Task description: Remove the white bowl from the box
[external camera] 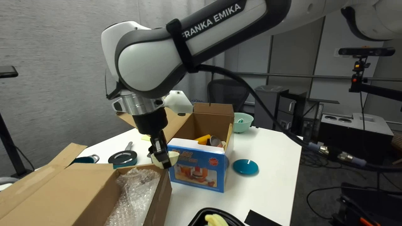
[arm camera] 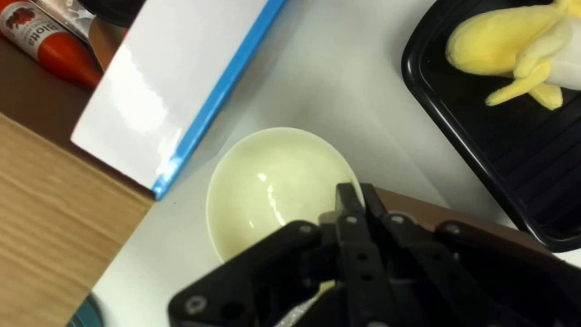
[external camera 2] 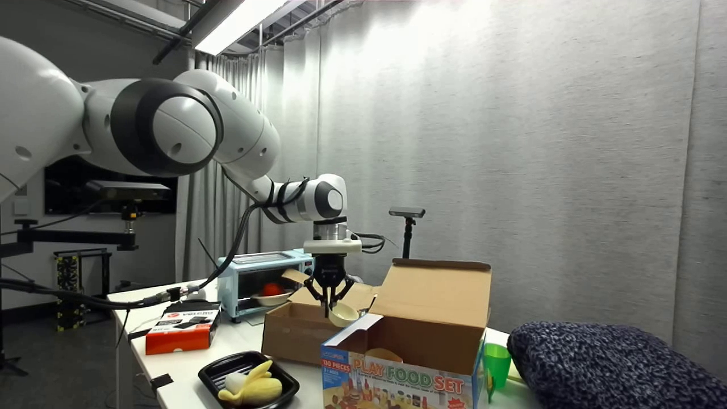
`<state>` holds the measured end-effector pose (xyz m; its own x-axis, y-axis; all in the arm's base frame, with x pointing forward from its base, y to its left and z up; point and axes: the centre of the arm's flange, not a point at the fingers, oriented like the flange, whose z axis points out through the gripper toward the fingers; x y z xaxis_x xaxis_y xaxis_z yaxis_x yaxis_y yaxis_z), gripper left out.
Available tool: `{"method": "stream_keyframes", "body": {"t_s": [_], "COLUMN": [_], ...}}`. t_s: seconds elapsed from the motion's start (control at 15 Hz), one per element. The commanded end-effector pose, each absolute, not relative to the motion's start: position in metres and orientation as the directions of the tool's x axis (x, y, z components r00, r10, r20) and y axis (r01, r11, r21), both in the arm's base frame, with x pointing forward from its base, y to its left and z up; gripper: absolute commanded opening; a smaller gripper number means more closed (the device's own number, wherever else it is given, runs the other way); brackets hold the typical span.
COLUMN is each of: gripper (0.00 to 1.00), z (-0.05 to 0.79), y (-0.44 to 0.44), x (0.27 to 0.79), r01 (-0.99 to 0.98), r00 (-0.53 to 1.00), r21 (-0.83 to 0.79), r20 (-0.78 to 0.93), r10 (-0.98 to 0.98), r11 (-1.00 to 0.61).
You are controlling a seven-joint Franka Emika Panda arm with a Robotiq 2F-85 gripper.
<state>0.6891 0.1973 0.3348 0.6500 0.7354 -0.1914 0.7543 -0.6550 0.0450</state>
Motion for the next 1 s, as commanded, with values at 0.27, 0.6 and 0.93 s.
{"method": "stream_keyframes", "body": {"t_s": [0.27,0.6,0.93], "gripper": [0.01,0.01,0.01], "z": [0.333,0.345,0.316], "y": [0.234,0.229,0.233], "x": [0.707,0.726,0.728], "r01": [0.682,0.490,0.366], "r00": [0.732,0.872,0.923], "r21": [0.169,0.196,0.149], "r20": [-0.159,-0.093,-0.182], "r10": [0.663,0.481,0.338], "r11": [-0.712,-0.850,-0.919]}}
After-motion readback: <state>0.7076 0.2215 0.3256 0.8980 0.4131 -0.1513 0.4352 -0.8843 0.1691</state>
